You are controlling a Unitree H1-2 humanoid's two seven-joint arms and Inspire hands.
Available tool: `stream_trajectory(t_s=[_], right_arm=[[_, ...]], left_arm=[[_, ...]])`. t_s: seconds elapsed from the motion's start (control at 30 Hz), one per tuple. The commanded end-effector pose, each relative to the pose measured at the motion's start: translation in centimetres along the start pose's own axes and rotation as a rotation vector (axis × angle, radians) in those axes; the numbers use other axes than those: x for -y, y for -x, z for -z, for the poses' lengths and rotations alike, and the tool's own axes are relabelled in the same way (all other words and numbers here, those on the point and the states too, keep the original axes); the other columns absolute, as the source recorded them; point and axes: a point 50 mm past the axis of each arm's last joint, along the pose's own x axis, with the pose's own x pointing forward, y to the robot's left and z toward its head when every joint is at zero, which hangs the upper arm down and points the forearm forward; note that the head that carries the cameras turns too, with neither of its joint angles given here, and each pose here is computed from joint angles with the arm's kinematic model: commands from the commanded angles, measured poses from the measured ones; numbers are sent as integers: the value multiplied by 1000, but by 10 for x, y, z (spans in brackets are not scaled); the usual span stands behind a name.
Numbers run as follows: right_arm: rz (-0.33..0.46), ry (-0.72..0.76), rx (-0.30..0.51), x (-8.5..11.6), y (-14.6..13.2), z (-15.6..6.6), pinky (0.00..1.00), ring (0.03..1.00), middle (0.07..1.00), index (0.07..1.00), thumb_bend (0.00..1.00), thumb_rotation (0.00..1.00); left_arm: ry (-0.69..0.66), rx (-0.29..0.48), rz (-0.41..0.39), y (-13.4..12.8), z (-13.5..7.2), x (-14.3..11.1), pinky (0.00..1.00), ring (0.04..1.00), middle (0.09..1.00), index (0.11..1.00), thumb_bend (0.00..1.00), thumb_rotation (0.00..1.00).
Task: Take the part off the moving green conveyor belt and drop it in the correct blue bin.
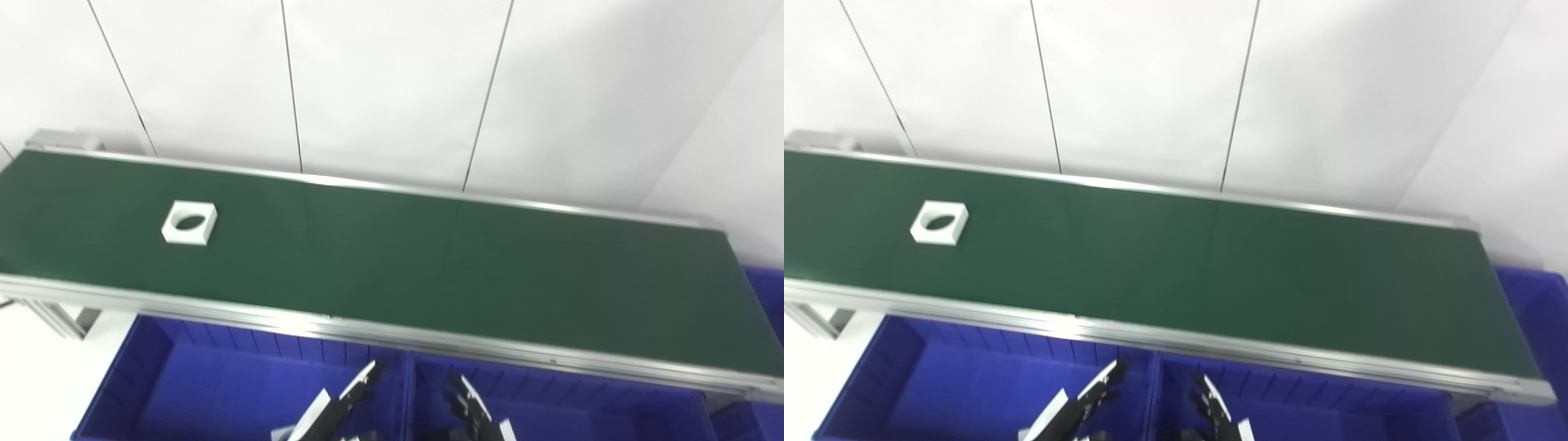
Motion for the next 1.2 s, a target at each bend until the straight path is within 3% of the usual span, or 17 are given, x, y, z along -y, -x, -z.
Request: stream_trajectory(t_s=[0.0, 0.53, 0.8, 0.9, 1.03, 1.1, 1.17], right_arm=[[12, -13, 70, -1, -6, -9, 890, 883, 944, 919, 863, 919], [13, -12, 69, -2, -5, -8, 884, 886, 946, 921, 842, 900], [8, -5, 70, -1, -1, -8, 894, 887, 941, 921, 843, 899], [5, -5, 66, -1, 0, -7, 901, 888, 940, 919, 845, 891], [-1, -5, 61, 1, 0, -6, 910, 888, 941, 917, 846, 880], [-6, -5, 62, 1, 1, -6, 915, 892, 943, 918, 839, 879], [-9, -5, 65, 1, 1, -6, 922, 899, 949, 923, 831, 891]], left_arm=[[-11, 68, -17, -8, -8, -3, 892, 957, 979, 962, 800, 899], [-14, 75, -9, -8, -9, -2, 876, 947, 972, 951, 789, 869], [-24, 182, -3, -9, -36, -2, 866, 929, 932, 952, 787, 809], [-1, 251, -16, -12, -54, -3, 779, 860, 874, 981, 812, 686], [-22, 347, -43, -16, -80, -11, 810, 853, 838, 993, 883, 587], [-57, 398, -51, -21, -92, -21, 780, 829, 824, 995, 907, 521], [-89, 438, -59, -24, -102, -30, 742, 784, 791, 985, 957, 396]])
